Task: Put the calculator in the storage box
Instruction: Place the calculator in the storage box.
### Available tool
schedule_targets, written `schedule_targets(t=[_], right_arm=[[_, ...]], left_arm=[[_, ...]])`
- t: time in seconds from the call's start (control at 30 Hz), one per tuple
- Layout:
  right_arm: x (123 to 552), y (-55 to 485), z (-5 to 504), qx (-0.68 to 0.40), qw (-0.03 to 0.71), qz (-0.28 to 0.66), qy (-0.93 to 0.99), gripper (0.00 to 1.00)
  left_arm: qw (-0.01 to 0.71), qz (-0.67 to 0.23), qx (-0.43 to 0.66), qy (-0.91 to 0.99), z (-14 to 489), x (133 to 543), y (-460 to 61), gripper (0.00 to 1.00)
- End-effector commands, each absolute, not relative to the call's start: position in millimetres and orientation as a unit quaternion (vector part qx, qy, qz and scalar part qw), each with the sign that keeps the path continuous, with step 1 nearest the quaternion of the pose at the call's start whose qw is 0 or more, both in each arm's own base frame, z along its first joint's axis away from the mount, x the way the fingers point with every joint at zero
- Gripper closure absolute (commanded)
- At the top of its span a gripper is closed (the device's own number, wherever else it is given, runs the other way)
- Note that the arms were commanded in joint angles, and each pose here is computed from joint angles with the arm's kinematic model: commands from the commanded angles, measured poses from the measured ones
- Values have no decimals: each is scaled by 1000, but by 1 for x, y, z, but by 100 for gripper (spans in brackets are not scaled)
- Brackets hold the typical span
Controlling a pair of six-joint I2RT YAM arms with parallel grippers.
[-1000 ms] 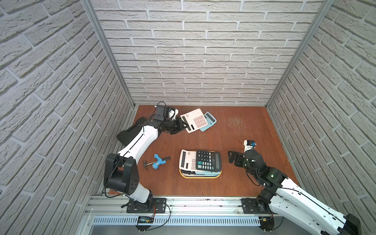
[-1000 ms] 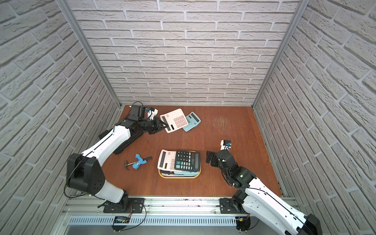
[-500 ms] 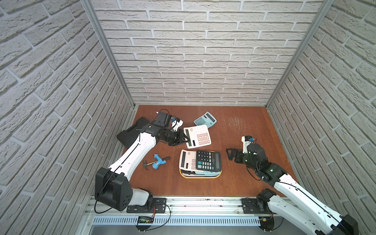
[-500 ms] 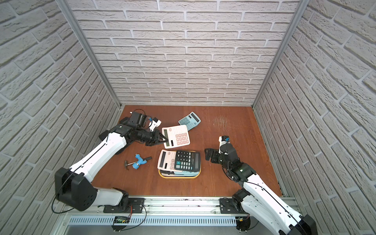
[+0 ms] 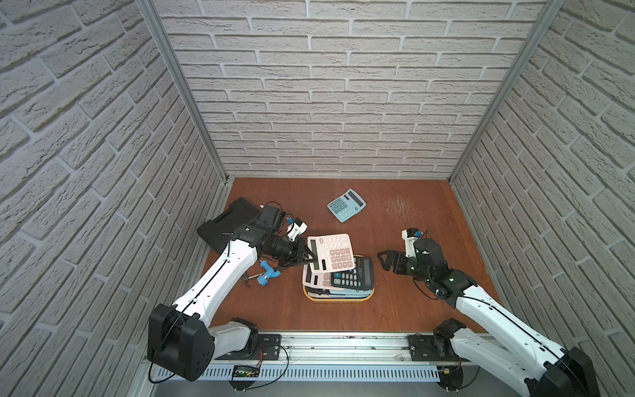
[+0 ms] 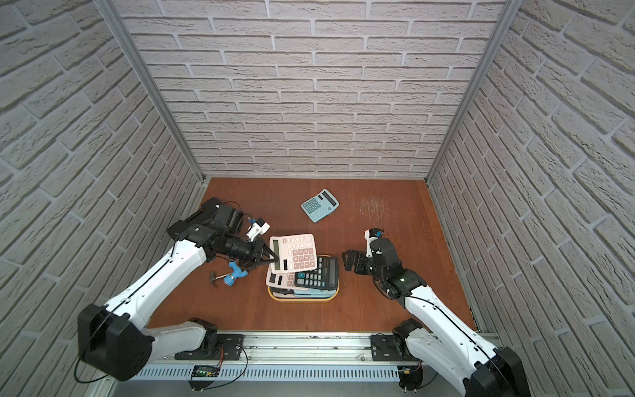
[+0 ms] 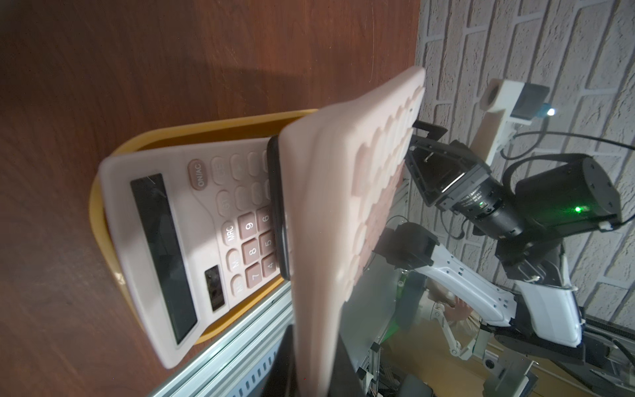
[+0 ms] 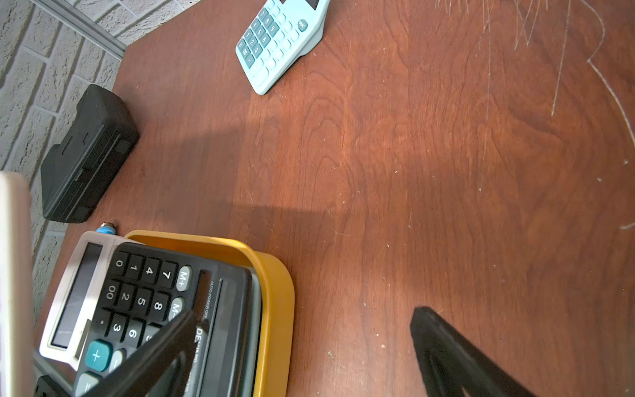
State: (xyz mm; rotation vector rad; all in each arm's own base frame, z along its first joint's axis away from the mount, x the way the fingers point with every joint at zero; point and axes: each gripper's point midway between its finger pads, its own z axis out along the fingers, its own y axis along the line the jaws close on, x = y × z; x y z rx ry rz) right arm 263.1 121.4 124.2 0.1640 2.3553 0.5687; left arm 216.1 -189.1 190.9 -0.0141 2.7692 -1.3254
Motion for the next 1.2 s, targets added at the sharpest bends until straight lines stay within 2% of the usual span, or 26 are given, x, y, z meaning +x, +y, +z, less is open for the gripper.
schedule_targets(t=[0.0,0.63,0.7,0.9,1.0,1.17], right_arm=[[276,127,144,54,376,240,893,0],[279,128,133,57,355,254,898,0],[280,128,133,58,354,255,898,0],[280,128,132,58,351,258,898,0],[281,127,132,60,350,258,898,0],[281,128,132,60,349,262,898,0]], left_arm=[[26,-439,14,898,189,203,-190,100],[-32,-406,39,912,162,202,-188,100],[-35,-402,41,914,161,205,-188,96],[-41,-387,45,920,158,208,-185,71],[-41,-381,47,922,160,209,-183,65],[-34,-379,43,924,163,210,-178,64]])
